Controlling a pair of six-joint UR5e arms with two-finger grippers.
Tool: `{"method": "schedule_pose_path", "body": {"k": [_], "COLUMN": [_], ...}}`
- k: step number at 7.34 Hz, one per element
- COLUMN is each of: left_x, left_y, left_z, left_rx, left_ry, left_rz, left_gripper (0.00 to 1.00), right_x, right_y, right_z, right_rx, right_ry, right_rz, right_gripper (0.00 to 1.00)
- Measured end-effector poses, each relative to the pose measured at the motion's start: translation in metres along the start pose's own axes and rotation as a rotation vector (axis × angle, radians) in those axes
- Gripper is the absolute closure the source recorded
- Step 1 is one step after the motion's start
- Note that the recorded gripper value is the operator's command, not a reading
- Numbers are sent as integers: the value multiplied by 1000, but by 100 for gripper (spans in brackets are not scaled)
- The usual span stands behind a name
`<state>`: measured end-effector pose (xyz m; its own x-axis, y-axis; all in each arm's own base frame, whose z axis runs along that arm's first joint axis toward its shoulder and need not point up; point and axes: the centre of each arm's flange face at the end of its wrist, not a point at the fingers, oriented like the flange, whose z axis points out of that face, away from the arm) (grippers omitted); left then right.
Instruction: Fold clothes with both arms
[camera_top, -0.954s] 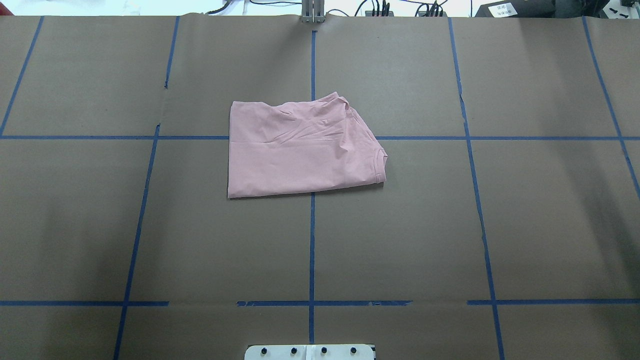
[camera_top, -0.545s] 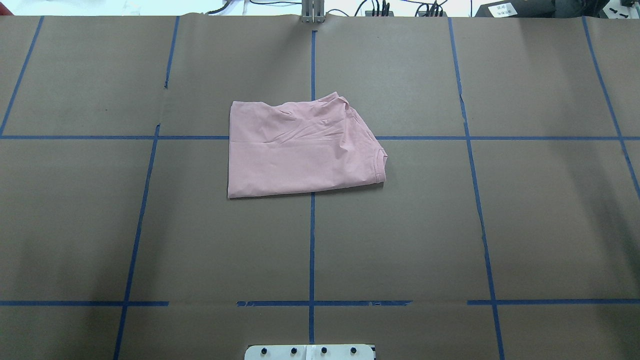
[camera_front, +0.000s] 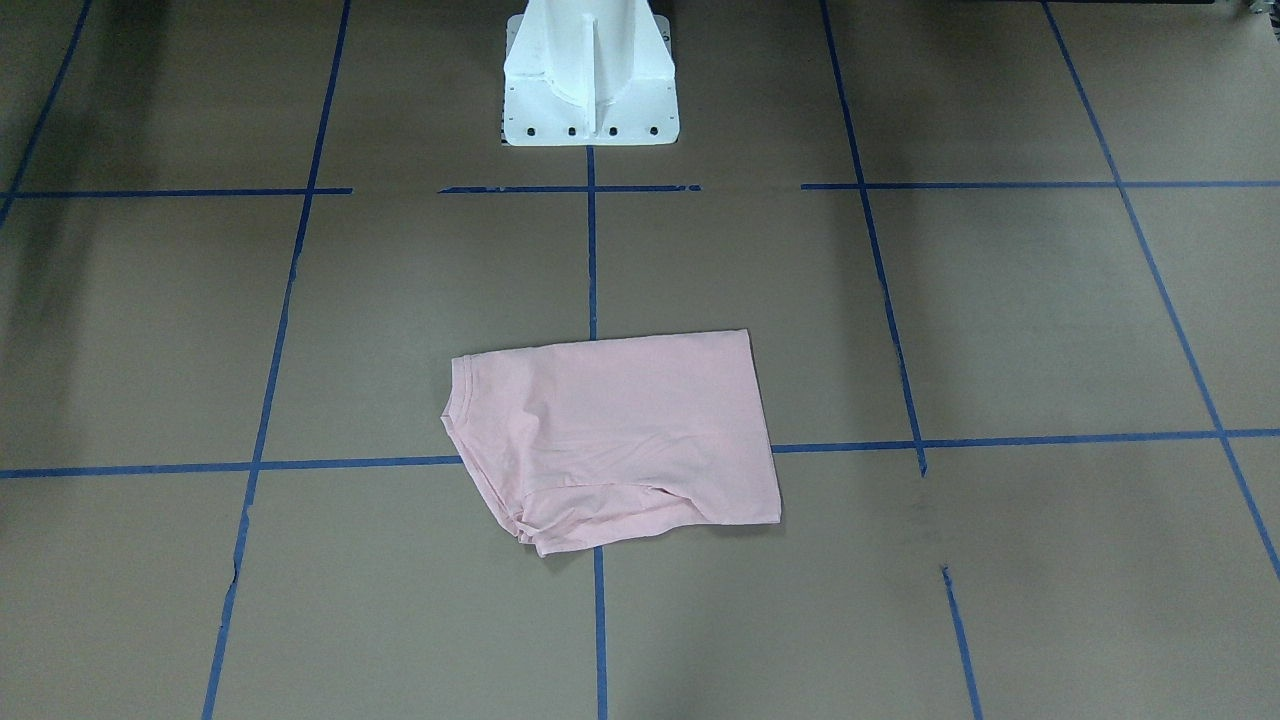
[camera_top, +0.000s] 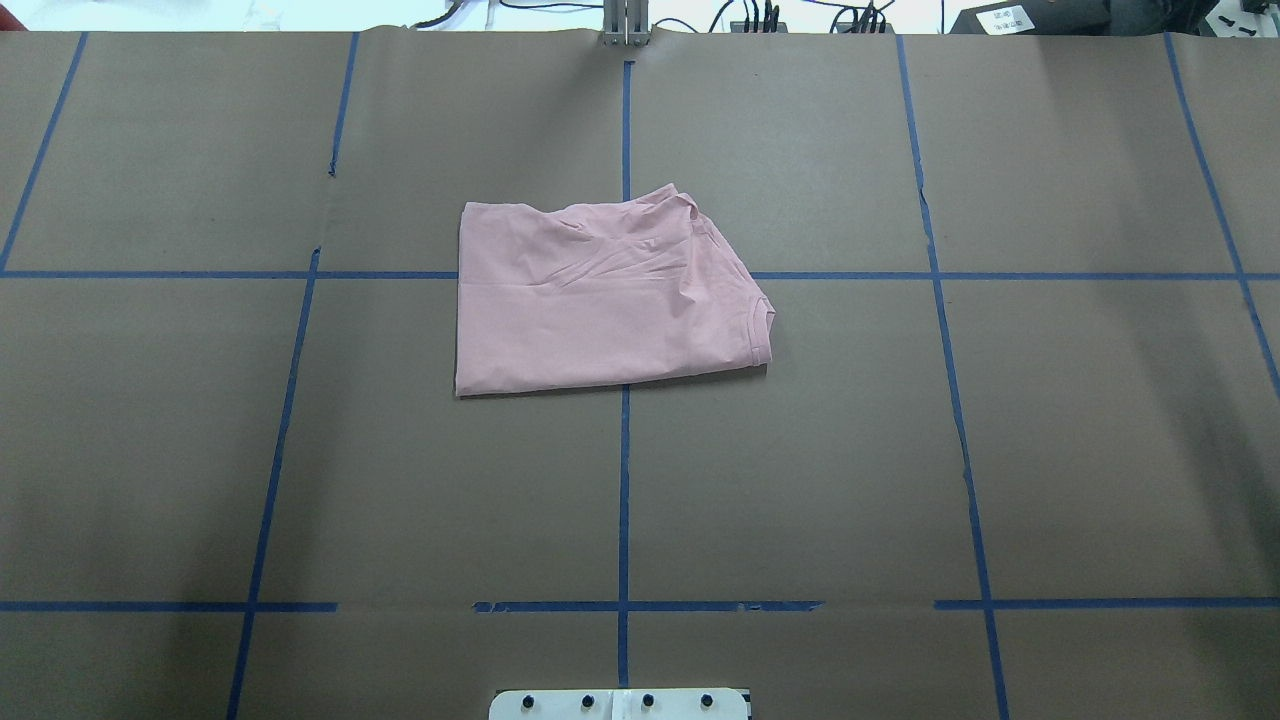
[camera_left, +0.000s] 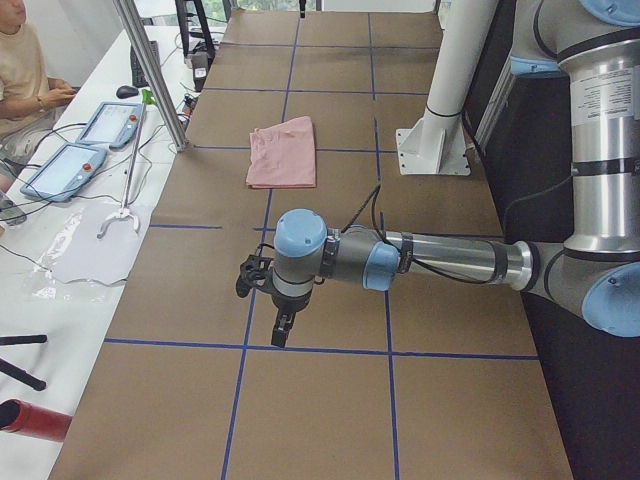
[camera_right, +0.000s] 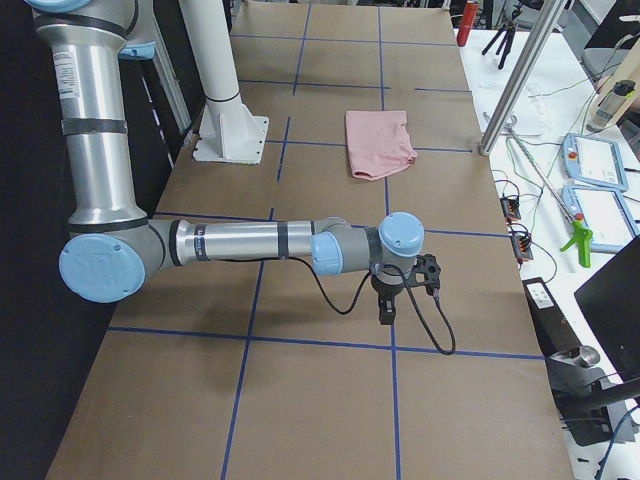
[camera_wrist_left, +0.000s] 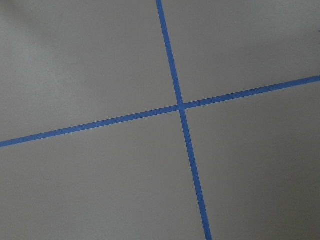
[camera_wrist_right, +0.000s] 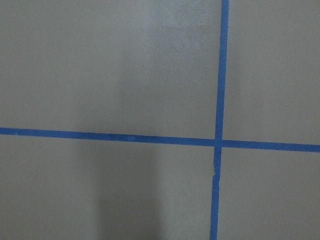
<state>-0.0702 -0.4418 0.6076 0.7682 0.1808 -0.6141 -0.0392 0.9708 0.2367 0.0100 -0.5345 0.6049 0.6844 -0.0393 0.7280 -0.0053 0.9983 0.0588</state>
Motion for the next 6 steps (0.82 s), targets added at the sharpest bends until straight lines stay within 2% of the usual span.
{"method": "schedule_pose_path", "body": {"k": [2,4,6], "left_x": [-5,-7,-7], "left_y": [4,7,8], "left_z": [6,9,10], "left_rx": [-22,-107,-155], "left_ry": [-1,5,7], "left_rz": [-15,-88,-132], "left_gripper": [0,0,0], "right_x": [-3,-3,-2], "right_y": [8,12,13], "right_z": [-9,-10,-10], "right_rx": [0,0,1], "right_ry": [6,9,10], "right_rz": [9,10,10], "right_gripper": [0,0,0]}}
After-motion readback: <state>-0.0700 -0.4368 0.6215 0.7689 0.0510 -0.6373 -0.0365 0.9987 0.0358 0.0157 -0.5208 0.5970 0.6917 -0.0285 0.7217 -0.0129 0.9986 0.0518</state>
